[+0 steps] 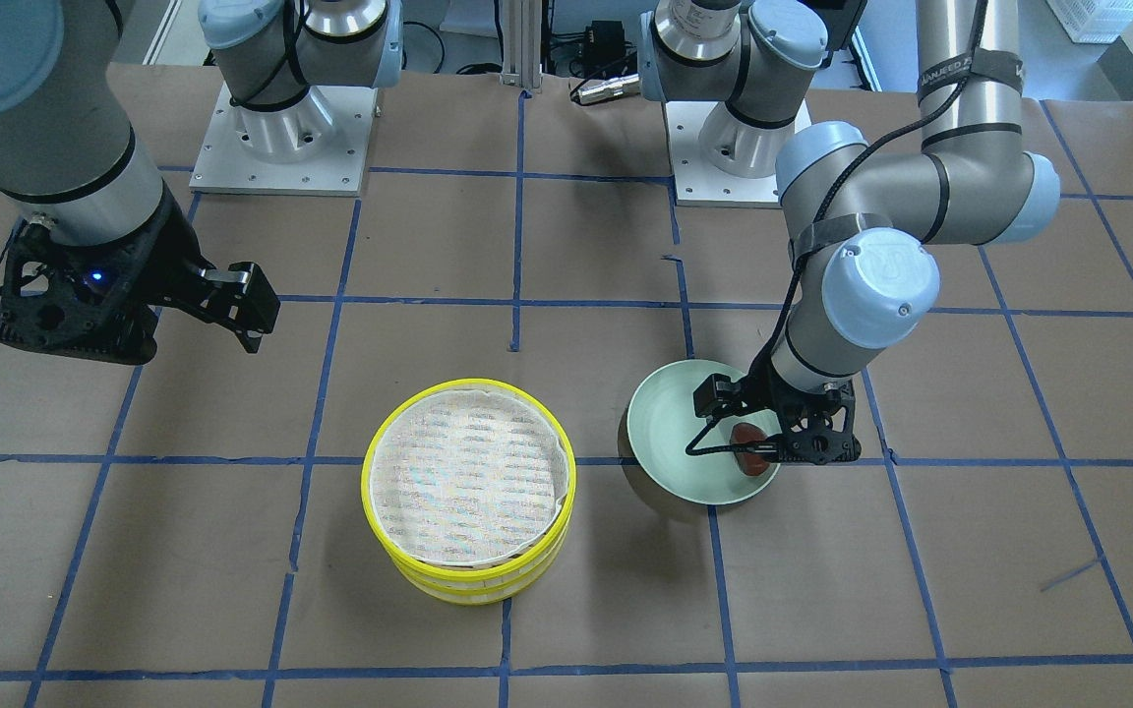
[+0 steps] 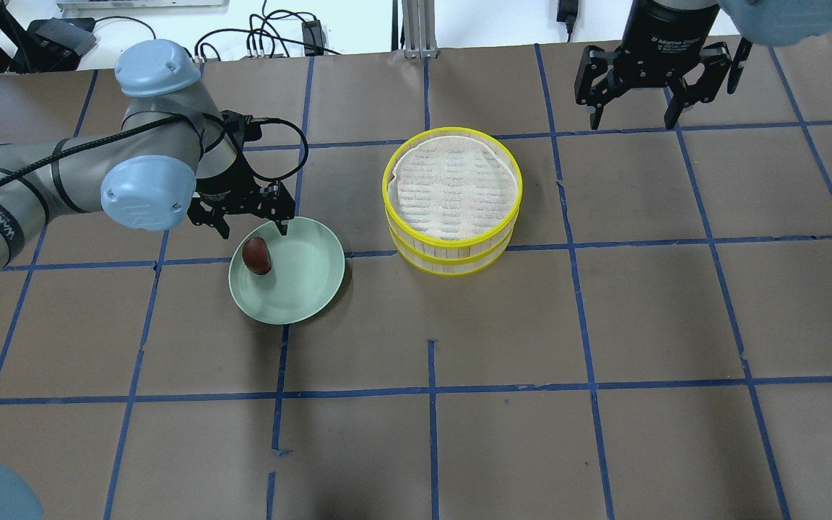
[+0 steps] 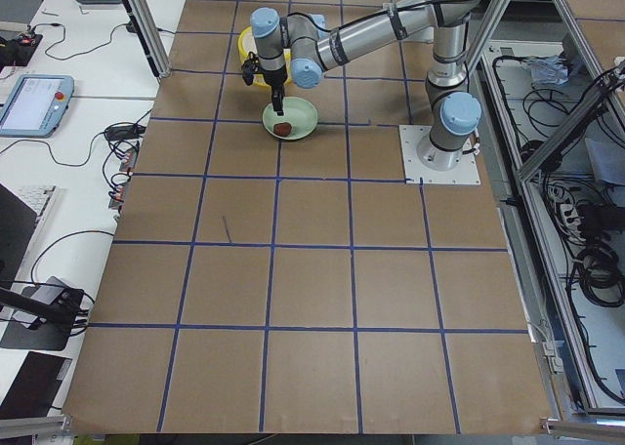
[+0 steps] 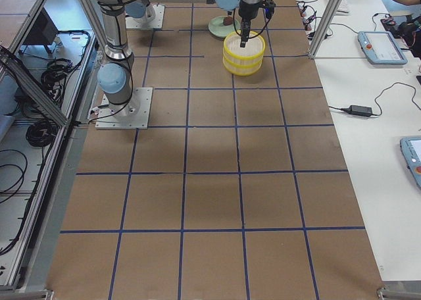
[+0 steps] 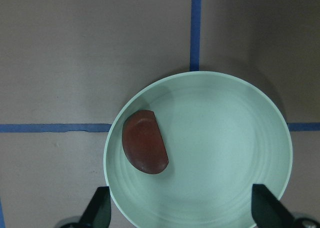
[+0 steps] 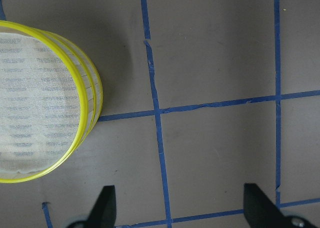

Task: Place buns in different layers of steamer
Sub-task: 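Open and raise right gripper away while left lowers over the red bun, then close left gripper on the red-brown bun on the green plate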

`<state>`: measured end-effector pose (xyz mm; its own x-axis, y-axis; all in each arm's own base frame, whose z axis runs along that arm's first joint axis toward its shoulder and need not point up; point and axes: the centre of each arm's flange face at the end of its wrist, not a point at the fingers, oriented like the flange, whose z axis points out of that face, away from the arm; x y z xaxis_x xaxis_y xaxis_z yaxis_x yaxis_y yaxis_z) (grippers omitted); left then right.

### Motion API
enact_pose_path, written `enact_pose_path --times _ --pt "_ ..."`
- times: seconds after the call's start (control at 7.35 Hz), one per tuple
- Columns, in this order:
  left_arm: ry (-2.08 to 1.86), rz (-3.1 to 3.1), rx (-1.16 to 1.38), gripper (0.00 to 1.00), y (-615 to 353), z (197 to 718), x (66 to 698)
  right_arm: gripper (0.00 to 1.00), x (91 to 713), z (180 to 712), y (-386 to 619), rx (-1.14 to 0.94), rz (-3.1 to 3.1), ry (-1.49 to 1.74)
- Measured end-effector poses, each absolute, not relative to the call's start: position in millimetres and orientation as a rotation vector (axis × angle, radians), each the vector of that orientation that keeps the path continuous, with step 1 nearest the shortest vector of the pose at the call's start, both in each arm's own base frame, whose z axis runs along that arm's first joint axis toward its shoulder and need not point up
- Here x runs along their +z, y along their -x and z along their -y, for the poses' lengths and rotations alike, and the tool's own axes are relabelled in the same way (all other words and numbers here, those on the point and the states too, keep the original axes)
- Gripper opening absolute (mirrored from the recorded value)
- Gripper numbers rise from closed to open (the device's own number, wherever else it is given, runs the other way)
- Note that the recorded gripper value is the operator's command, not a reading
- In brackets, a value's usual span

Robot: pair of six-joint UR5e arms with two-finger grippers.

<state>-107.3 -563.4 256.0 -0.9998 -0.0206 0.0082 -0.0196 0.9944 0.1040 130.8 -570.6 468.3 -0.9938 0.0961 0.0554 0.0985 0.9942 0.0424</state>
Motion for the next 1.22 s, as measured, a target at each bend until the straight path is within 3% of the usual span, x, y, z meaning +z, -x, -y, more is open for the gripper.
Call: enact_pose_path --times 0.41,0.68,0.95,1.09,1.22 --pt "-0.045 3.137 -0.165 0.91 106 561 212 0.92 457 570 -131 -0.096 3.089 0.147" --pt "-0.048 3.148 -0.172 0.63 105 559 204 0.95 450 570 -133 -0.115 3.097 0.144" --pt "-0.047 3.152 -0.188 0.28 104 555 199 0.96 446 571 -133 -0.114 3.098 0.133" --pt "-0.046 3.153 -0.194 0.18 104 554 197 0.98 445 571 -133 -0.107 3.099 0.123" --pt "-0.045 3.166 -0.184 0.17 103 556 201 0.97 445 572 -133 -0.101 3.101 0.119"
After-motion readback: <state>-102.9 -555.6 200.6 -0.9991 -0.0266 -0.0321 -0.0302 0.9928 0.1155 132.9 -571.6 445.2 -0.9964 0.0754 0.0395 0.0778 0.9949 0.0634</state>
